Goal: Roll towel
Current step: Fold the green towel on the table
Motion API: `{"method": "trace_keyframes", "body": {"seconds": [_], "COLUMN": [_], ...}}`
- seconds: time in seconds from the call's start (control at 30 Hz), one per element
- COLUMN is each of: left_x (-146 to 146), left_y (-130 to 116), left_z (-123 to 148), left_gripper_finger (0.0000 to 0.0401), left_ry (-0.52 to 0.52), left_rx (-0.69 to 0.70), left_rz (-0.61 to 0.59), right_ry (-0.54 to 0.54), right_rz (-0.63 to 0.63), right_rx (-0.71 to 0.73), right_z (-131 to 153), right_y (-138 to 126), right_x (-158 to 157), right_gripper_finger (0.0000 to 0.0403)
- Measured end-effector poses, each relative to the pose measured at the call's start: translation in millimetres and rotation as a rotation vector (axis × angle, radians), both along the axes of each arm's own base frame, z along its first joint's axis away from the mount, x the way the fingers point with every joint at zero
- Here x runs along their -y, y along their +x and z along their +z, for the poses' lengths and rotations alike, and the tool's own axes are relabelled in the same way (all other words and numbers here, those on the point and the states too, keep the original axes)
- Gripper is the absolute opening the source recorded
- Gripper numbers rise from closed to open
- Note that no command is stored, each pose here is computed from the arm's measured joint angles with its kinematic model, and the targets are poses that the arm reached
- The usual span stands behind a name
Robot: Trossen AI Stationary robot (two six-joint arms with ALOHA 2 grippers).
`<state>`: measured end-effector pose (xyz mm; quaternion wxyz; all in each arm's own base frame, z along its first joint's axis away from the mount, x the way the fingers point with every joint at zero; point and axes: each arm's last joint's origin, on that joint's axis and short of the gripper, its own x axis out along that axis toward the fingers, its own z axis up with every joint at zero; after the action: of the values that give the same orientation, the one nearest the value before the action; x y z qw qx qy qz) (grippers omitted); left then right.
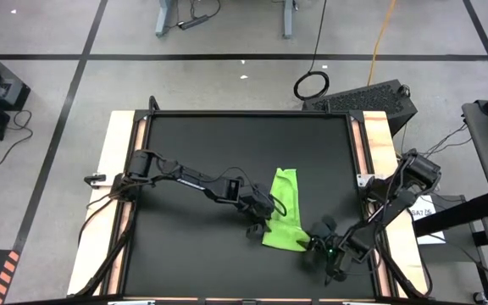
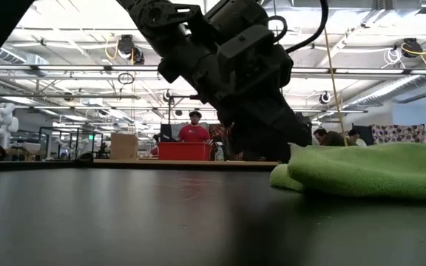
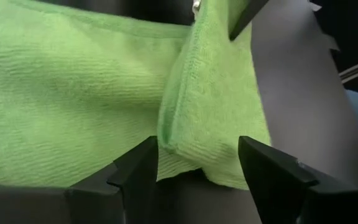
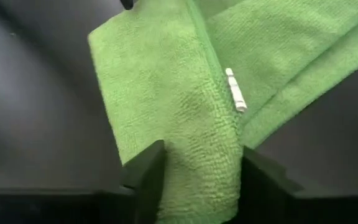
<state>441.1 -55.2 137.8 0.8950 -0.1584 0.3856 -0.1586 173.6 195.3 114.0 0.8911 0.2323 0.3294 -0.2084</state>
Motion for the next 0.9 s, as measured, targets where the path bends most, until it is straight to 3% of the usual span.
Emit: {"method": "trace_keyframes", "body": {"seconds": [0.2,0.4,0.5,0.6,0.8,0.9], "left_x": [1,1,1,2,6,7], "left_y": [-1,0,0,0,-2,-2], "left_z": [-1,0,0,3,3,3], "left_gripper_finger": [0.0162,0.0087,0.007,0.0085,0.0194,0.0215], "left_ry": [0.026,0.052,0.083,0.105,0.084,0.068], "left_rx": [0.0,0.021,0.034,0.053,0.04,0.035], "left_rz": [-0.001,-0.027,-0.035,-0.05,-0.066,-0.058], "right_ry": [-0.055,-0.087,-0.108,-0.122,-0.158,-0.163], "right_rz": [0.01,0.051,0.079,0.094,0.099,0.103], "right_rx": [0.023,0.04,0.047,0.053,0.033,0.032], "right_z": [1,8,14,19,23,23], "right_y": [0,3,7,9,9,9], "right_x": [0,-7,-11,-14,-13,-13], "right_gripper_finger": [0.0018,0.0004,0.0003,0.0002,0.0001,0.0001]}}
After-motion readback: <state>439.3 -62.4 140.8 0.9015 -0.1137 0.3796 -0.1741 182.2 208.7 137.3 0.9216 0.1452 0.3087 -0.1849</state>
